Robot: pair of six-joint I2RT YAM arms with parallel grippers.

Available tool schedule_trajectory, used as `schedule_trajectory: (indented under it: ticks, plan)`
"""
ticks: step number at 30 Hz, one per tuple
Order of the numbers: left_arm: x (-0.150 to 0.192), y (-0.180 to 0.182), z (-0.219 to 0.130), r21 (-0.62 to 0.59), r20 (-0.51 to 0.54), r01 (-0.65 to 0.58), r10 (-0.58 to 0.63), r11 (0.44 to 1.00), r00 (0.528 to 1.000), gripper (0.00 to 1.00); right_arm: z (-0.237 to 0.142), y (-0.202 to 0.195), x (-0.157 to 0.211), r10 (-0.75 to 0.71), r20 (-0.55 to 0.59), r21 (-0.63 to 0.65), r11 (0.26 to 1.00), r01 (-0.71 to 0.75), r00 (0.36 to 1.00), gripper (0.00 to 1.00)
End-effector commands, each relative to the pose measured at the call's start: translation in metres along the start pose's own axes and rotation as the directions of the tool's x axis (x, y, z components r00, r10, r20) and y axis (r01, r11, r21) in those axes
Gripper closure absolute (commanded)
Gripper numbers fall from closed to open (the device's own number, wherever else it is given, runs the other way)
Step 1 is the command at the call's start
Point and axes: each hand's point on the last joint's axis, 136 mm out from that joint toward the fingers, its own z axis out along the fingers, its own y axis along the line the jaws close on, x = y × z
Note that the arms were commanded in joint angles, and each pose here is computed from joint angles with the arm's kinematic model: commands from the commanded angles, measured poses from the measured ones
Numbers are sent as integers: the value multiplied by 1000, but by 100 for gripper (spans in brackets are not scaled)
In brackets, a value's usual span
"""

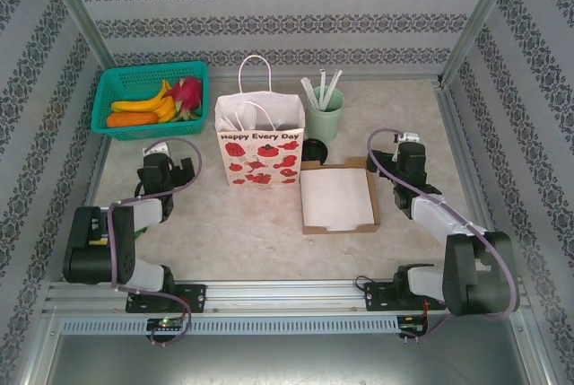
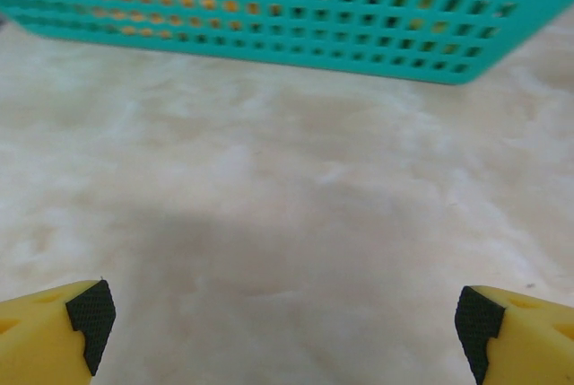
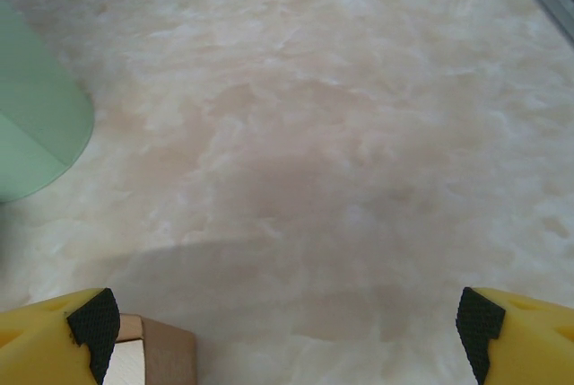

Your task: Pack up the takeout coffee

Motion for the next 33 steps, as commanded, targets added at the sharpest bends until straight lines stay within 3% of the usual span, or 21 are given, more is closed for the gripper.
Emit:
schedule_trajectory:
  ticks: [1, 5, 7, 9, 12, 16, 24, 31, 33]
  plan:
    - [-34, -33, -1, 161, 134, -59, 37, 985, 990, 1, 4, 8, -18, -44, 92, -55, 997, 49, 995, 2]
    - [-24, -39, -6, 182, 264, -100, 50, 978, 963, 1, 6, 10, -19, -64, 135, -64, 995, 73, 989, 2]
    - [-20, -33, 1, 124, 176, -77, 55, 989, 983, 1, 8, 11, -19, -66, 151, -68, 995, 77, 986, 2]
    - [-25, -38, 3, 57, 204, -125, 111, 991, 973, 1, 11, 12, -19, -70, 165, -67, 994, 82, 984, 2]
    - [-24, -26, 2, -8, 199, -87, 87, 996, 976, 1, 13, 14, -22, -116, 168, -40, 991, 124, 979, 2]
    - [-25, -26, 2, -9, 201, -85, 85, 996, 976, 1, 14, 16, -29, -185, 231, 19, 982, 186, 955, 2]
    - [-25, -26, 2, -9, 201, -85, 85, 996, 976, 1, -2, 11, -13, -186, 343, 65, 982, 175, 921, 2]
    - [-25, -26, 1, -9, 201, -85, 85, 996, 976, 1, 15, 5, -10, -150, 338, 55, 989, 140, 929, 2]
    - [-25, -26, 2, -9, 200, -85, 85, 996, 976, 1, 20, 4, -6, -152, 274, 54, 988, 142, 950, 2]
